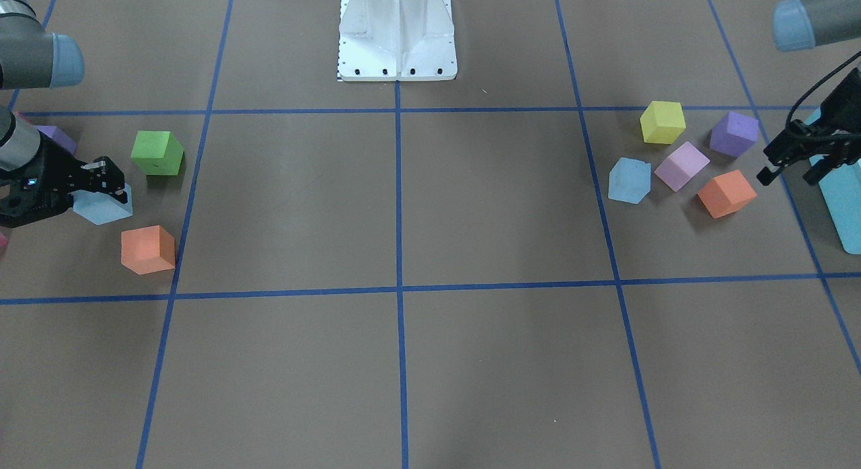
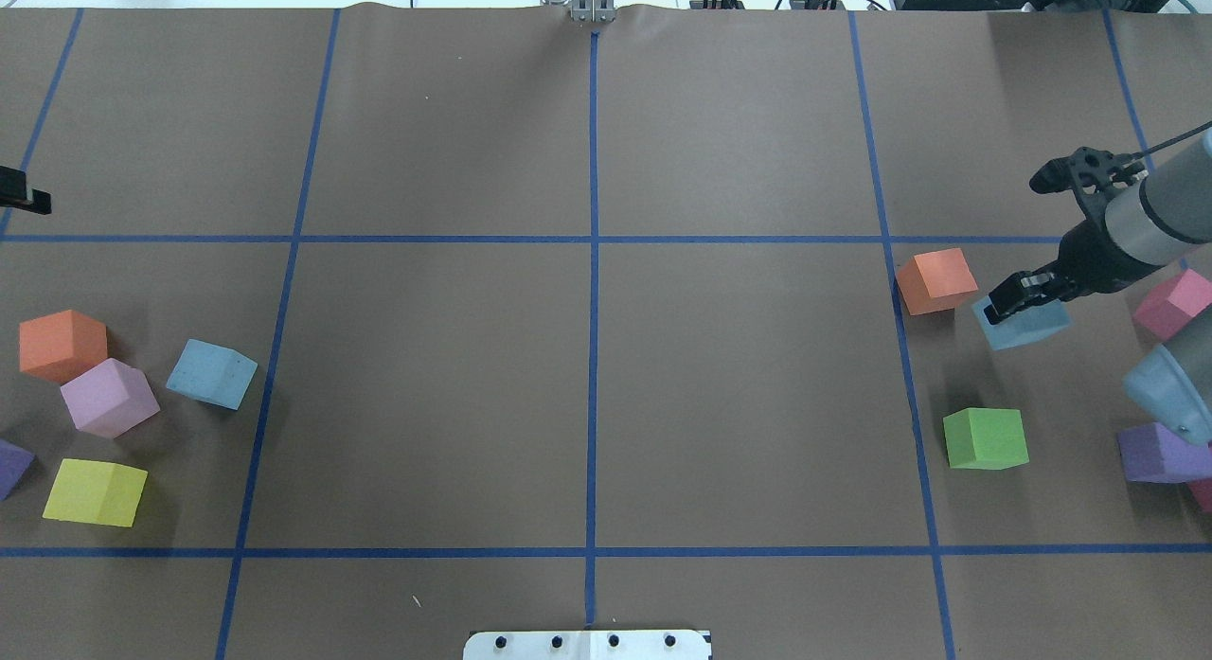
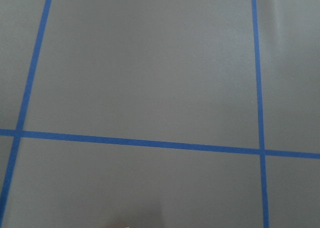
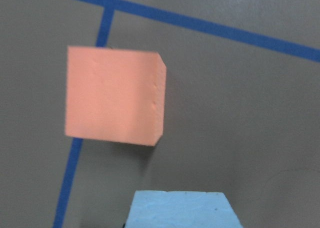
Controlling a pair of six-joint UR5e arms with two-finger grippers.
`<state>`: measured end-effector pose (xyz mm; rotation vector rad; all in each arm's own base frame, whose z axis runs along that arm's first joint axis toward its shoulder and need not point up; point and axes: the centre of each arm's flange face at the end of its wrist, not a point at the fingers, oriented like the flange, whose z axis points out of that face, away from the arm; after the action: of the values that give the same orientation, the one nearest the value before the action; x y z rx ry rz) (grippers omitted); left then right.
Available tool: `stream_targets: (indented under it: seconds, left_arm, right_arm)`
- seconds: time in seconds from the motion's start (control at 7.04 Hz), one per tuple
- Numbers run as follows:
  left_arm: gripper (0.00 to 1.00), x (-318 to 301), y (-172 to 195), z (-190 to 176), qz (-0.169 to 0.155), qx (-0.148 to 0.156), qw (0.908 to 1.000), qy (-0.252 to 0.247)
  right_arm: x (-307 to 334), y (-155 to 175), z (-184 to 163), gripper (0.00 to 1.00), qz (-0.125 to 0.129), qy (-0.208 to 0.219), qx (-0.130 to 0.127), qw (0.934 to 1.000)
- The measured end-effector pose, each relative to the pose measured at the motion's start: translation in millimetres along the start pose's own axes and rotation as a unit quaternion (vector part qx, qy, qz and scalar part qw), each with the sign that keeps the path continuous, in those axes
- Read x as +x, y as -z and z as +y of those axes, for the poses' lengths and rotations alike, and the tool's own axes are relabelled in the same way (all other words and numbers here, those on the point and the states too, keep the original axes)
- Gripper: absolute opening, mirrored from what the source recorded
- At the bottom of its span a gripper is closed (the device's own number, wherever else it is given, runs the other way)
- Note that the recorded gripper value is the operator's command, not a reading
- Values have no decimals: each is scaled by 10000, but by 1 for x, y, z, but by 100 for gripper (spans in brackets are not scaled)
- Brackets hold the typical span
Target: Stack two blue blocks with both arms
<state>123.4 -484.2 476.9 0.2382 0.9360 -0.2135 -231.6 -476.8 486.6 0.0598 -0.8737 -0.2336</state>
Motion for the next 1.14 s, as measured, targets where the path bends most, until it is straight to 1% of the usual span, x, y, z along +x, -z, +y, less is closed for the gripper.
stream_targets:
  seconds: [0.28,0.43,0.57,0.85,0.99,1.14]
  left_arm:
    - [98,49,-40,18,-123,8,9999,29]
    - [97,71,-57,30,-156,-7,9999,35]
    - [97,91,-74,45,-195,-17,9998,25]
    - [96,119,-100,75,-223,-134,9996,-133]
    - [96,129,-111,92,-211,-274,9989,-310]
    - [96,134,-119,105,-207,-398,9969,-642]
  right_arm:
    - [-48,48,-30,66,-2,-201,-53,9998]
    - [-75,65,-44,66,28,-274,-85,9996]
    - [-104,69,-53,66,45,-357,-115,9993]
    - [-169,58,-61,66,89,-505,-159,9986]
    - [-200,50,-62,66,89,-583,-168,9981]
    - [-227,46,-62,66,53,-686,-169,9975]
